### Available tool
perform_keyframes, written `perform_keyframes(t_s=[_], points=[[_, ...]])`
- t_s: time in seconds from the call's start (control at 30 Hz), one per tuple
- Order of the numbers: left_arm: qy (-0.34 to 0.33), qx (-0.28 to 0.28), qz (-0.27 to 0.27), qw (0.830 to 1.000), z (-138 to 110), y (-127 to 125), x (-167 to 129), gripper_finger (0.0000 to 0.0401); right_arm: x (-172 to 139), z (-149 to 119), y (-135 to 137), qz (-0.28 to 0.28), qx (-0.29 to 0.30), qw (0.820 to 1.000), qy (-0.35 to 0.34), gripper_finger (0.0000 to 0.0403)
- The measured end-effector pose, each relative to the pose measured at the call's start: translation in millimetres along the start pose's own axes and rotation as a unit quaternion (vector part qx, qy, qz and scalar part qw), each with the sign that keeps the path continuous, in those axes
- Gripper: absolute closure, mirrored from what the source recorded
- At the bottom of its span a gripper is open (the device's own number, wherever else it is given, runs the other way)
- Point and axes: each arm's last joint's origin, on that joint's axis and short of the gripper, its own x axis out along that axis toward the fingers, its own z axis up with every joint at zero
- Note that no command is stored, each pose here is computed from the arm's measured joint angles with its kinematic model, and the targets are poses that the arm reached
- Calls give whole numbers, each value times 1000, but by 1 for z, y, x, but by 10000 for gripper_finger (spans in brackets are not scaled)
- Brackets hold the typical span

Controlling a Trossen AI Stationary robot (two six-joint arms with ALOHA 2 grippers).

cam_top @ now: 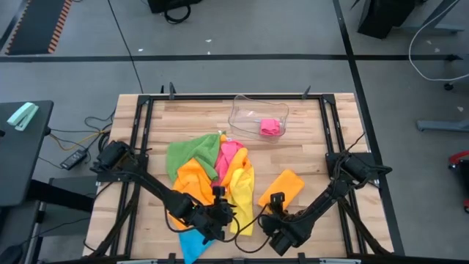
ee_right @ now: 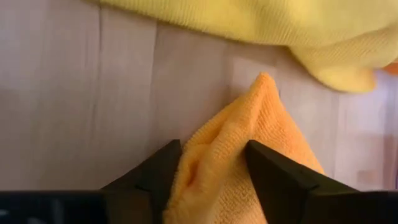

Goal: Fold microfiber towels
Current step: Fold the right orange microfiber cloth

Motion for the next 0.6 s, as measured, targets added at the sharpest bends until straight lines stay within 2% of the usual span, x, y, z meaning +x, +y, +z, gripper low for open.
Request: perform_keyframes(t_s=[0.17,0.33,0.47,0.6], points=[[-2,-4,-1,1000,0,0,0,283,-1,-2,0,24,-23,999,23,297],[-4,-9,-1,1000,1,0,0,283,-6,-8,4,41,-112,992,34,375],[-5,-24,-1,1000,1,0,0,277,-25,-10,7,79,-156,984,14,392],[-10,-37,-3,999,2,-1,0,272,-52,-10,10,130,-189,973,-38,394]])
